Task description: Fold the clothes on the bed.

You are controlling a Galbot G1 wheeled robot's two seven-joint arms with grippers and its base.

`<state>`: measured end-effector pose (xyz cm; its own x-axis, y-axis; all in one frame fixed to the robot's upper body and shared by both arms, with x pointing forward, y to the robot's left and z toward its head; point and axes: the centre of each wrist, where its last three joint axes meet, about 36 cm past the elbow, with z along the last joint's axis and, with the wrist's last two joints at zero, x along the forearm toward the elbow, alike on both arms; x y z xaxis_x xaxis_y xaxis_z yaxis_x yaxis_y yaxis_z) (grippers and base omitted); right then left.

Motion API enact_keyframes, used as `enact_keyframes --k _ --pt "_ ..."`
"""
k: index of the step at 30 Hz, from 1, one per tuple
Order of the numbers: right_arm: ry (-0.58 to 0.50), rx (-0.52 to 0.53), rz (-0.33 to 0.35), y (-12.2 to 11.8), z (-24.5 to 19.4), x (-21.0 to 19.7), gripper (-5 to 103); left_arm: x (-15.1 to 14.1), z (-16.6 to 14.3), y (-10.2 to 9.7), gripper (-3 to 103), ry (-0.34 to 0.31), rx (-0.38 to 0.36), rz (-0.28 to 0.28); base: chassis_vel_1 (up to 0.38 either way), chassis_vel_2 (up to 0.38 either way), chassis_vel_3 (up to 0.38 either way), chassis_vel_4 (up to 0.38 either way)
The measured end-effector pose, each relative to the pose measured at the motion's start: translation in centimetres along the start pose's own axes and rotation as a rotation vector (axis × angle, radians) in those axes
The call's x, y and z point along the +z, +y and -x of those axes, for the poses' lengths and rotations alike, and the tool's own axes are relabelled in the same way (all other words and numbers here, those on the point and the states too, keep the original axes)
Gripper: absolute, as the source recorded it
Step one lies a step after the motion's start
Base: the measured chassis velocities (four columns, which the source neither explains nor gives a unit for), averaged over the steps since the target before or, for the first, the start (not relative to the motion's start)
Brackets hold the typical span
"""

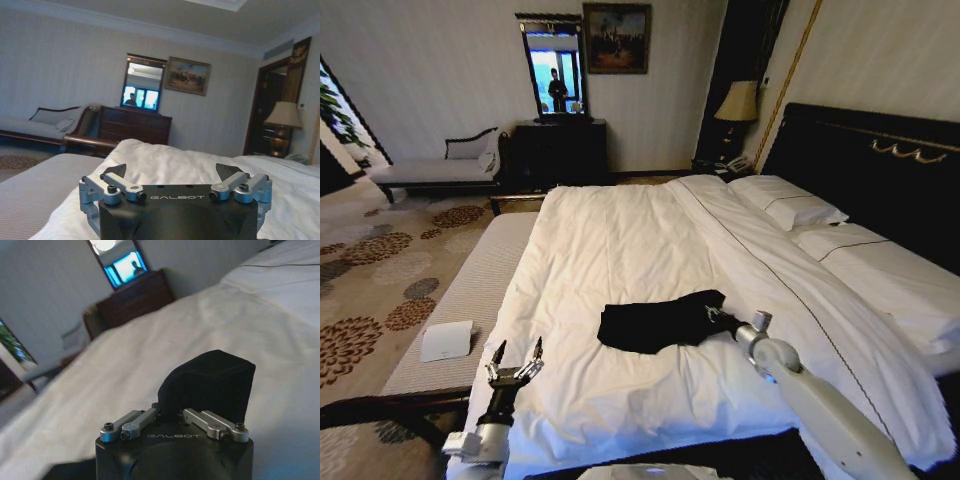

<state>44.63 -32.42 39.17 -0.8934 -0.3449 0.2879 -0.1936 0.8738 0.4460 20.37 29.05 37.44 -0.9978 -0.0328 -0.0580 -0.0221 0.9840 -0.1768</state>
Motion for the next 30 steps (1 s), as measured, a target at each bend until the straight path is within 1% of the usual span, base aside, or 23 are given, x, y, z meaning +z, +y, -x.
enact_keyframes --k 1,2,3,6,7,8,9,10,11,12,13,14,17,18,19,22,25,26,30 --pt "-0.001 -0.019 0.003 1.1 0.1 0.2 4 -0.2 0.1 0.1 100 -0.004 -0.007 -0.002 0.0 0.0 0.0 0.0" --pt "-0.001 -0.019 0.003 1.1 0.1 0.2 4 -0.2 0.1 0.1 100 -0.004 -0.007 -0.002 0.0 0.0 0.0 0.0" --pt "0.001 -0.031 0.002 1.8 0.2 0.4 4 -0.3 0.2 0.2 102 -0.007 -0.01 -0.001 0.0 0.0 0.0 0.0" --pt "0.02 -0.071 -0.006 4.4 1.1 2.2 4 -0.9 0.2 0.5 100 -0.013 -0.012 0.006 0.0 0.0 0.0 0.0" --pt "0.02 -0.071 -0.006 4.4 1.1 2.2 4 -0.9 0.2 0.5 100 -0.013 -0.012 0.006 0.0 0.0 0.0 0.0" --pt "0.027 -0.082 -0.01 5.1 1.7 2.9 4 -1.1 0.3 0.5 99 -0.014 -0.015 0.006 0.0 0.0 0.0 0.0" --pt "0.028 -0.081 -0.014 5.5 2.5 3.6 4 -1.2 0.3 0.4 96 -0.015 -0.021 0.004 0.0 0.0 0.0 0.0" --pt "0.03 -0.075 -0.009 5.8 3.3 4.5 4 -1.4 0.4 0.4 99 -0.016 -0.028 0.002 0.0 0.0 0.0 0.0" --pt "0.03 -0.071 -0.001 6.0 3.9 4.9 4 -1.4 0.4 0.4 99 -0.017 -0.031 0.002 0.0 0.0 0.0 0.0" --pt "0.031 -0.059 0.026 6.5 5.2 6.0 4 -1.7 0.5 0.3 100 -0.021 -0.036 0.001 0.0 0.0 0.0 0.0" --pt "0.031 -0.059 0.026 6.5 5.2 6.0 4 -1.7 0.5 0.3 100 -0.021 -0.036 0.001 0.0 0.0 0.0 0.0" --pt "0.032 -0.051 0.04 6.7 5.9 6.6 4 -1.9 0.5 0.3 100 -0.023 -0.037 0.003 0.0 0.0 0.0 0.0" --pt "0.031 -0.031 0.096 7.9 7.8 8.5 4 -2.5 0.7 0.5 100 -0.036 -0.04 0.01 0.0 0.0 0.0 0.0" --pt "0.027 -0.029 0.115 8.4 8.1 8.8 4 -2.7 0.7 0.5 100 -0.038 -0.041 0.01 0.0 0.0 0.0 0.0" --pt "0.027 -0.029 0.115 8.4 8.1 8.8 4 -2.7 0.7 0.5 100 -0.038 -0.041 0.01 0.0 0.0 0.0 0.0" --pt "0.019 -0.032 0.151 9.5 8.6 9.2 4 -2.9 0.7 0.3 100 -0.037 -0.052 -0.002 0.0 0.0 0.0 0.0" --pt "0.02 -0.033 0.153 9.7 8.6 9.6 4 -2.8 0.5 0.0 103 -0.033 -0.052 -0.01 0.0 0.0 0.0 0.0" --pt "0.022 -0.034 0.153 9.7 8.4 9.8 4 -2.8 0.5 -0.2 100 -0.032 -0.051 -0.012 0.0 0.0 0.0 0.0" --pt "0.03 -0.06 0.147 10.2 7.4 10.4 4 -2.7 0.3 -0.7 99 -0.027 -0.045 -0.023 0.0 0.0 0.0 0.0"
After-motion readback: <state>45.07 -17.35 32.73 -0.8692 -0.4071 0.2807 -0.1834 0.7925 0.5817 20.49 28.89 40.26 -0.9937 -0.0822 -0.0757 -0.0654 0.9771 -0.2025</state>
